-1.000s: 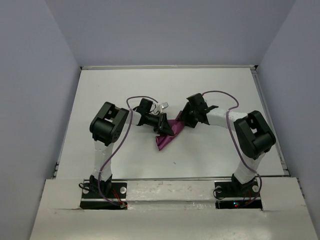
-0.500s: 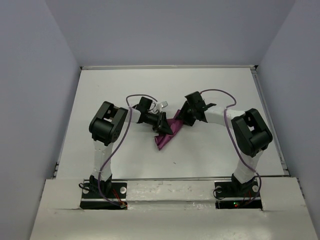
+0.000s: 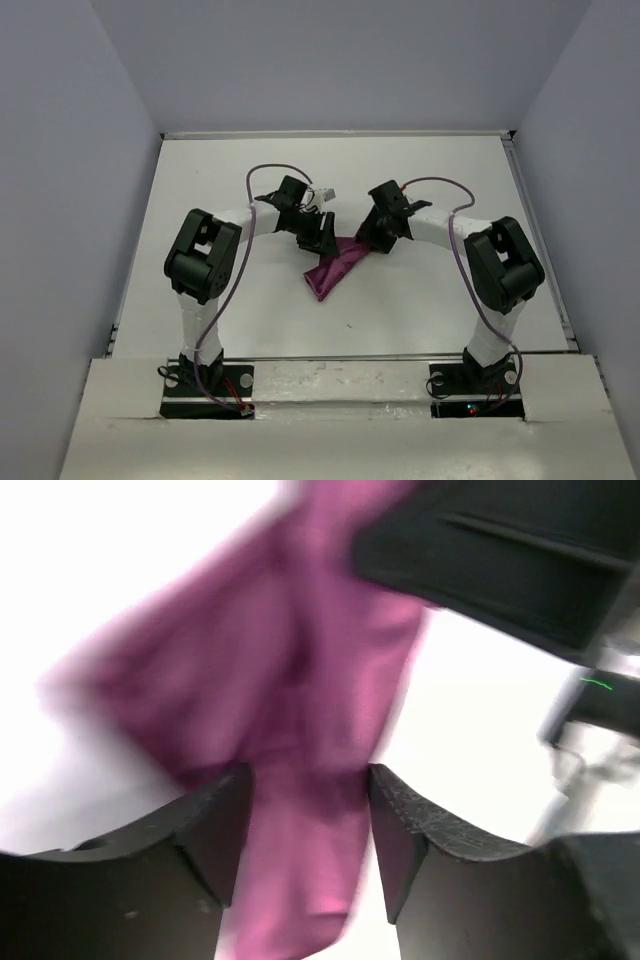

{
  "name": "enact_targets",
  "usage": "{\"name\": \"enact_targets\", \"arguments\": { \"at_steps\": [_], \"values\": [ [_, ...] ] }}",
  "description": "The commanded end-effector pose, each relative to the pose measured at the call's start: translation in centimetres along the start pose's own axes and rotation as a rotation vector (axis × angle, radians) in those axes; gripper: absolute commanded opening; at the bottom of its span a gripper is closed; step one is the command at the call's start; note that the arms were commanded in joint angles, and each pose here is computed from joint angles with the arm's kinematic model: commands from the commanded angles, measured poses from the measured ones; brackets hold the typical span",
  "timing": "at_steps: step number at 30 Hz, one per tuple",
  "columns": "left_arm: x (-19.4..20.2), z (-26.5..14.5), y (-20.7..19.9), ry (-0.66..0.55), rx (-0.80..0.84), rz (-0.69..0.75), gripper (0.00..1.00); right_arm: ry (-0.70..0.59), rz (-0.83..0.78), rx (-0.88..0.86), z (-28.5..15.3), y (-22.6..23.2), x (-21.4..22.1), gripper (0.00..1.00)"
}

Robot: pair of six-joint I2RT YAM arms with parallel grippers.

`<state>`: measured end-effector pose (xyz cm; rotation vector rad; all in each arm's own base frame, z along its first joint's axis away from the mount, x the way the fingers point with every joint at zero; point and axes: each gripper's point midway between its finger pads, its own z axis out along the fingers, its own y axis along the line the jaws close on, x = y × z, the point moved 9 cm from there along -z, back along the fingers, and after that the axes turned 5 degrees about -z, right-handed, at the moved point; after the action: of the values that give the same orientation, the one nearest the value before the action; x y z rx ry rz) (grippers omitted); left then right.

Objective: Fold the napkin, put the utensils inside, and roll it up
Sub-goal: Roll the napkin at the center of the board.

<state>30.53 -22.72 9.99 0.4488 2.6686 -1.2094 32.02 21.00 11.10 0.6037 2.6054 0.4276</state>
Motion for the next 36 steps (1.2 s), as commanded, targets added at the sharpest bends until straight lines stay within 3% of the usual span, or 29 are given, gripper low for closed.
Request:
{"name": "enact_targets", "arguments": {
  "at_steps": [1, 8, 11, 18, 23, 36],
  "values": [
    [-1.4, -3.2, 0.3, -0.125, -0.278, 0.125, 0.62, 0.023, -0.044, 0.149, -0.6, -1.4, 0.2, 0.01],
    [-1.2, -6.3, -3.7, -0.274, -0.396, 0.311, 0.62, 0.048, -0.051, 0.194, -0.4, -1.3, 0.1, 0.01],
    [0.1, -5.4, -6.7, -0.279, -0.395, 0.439, 0.61, 0.047, -0.053, 0.191, -0.3, -1.0, -0.1, 0.01],
    [3.4, -3.3, -10.5, -0.279, -0.360, 0.554, 0.60, 0.055, -0.052, 0.191, 0.0, -0.9, -0.1, 0.01],
    [5.4, -1.3, -10.6, -0.282, -0.365, 0.605, 0.64, 0.056, -0.051, 0.188, 0.1, -0.8, -0.1, 0.01],
    [6.8, 3.5, -10.8, -0.313, -0.610, 0.700, 0.64, 0.062, -0.051, 0.172, 0.0, -0.6, -0.1, 0.01]
  ]
}}
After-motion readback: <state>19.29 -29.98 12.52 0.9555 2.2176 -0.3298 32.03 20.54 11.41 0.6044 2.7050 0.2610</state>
